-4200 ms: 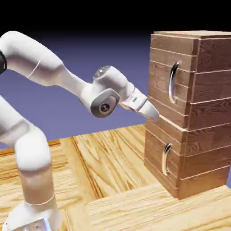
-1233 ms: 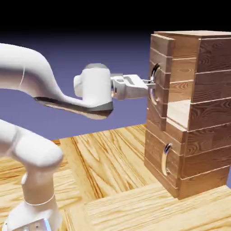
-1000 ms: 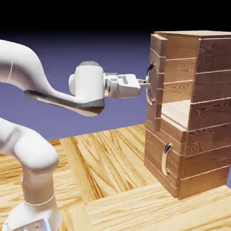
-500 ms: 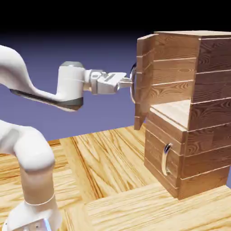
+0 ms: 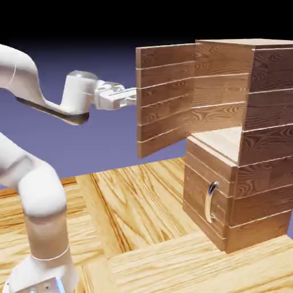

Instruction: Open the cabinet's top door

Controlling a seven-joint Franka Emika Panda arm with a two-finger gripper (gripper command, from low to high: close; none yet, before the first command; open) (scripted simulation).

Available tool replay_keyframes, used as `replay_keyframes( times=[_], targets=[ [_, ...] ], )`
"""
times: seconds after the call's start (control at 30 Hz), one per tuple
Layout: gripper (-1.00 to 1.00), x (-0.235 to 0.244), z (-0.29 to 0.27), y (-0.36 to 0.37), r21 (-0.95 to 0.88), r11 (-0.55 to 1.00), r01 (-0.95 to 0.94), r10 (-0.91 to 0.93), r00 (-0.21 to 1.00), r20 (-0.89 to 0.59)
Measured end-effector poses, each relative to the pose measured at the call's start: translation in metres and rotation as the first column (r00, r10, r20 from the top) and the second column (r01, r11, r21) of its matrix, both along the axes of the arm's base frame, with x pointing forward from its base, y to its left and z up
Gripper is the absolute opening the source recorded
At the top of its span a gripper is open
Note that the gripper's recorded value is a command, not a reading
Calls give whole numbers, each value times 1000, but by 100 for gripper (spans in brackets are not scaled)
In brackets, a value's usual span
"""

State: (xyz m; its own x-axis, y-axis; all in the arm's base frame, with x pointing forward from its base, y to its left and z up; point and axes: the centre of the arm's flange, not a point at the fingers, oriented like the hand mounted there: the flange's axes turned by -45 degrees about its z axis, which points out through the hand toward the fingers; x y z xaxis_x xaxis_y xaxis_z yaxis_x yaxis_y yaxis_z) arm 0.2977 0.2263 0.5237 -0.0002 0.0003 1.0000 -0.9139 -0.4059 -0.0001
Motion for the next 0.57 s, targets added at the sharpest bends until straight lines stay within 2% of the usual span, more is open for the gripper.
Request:
replay_keyframes(
  times=[0.3,0.57],
  targets=[
    [-100,15,0,54,0,977,214,-214,977,0],
    [-100,24,0,73,-7,956,293,-293,956,-17]
  ],
)
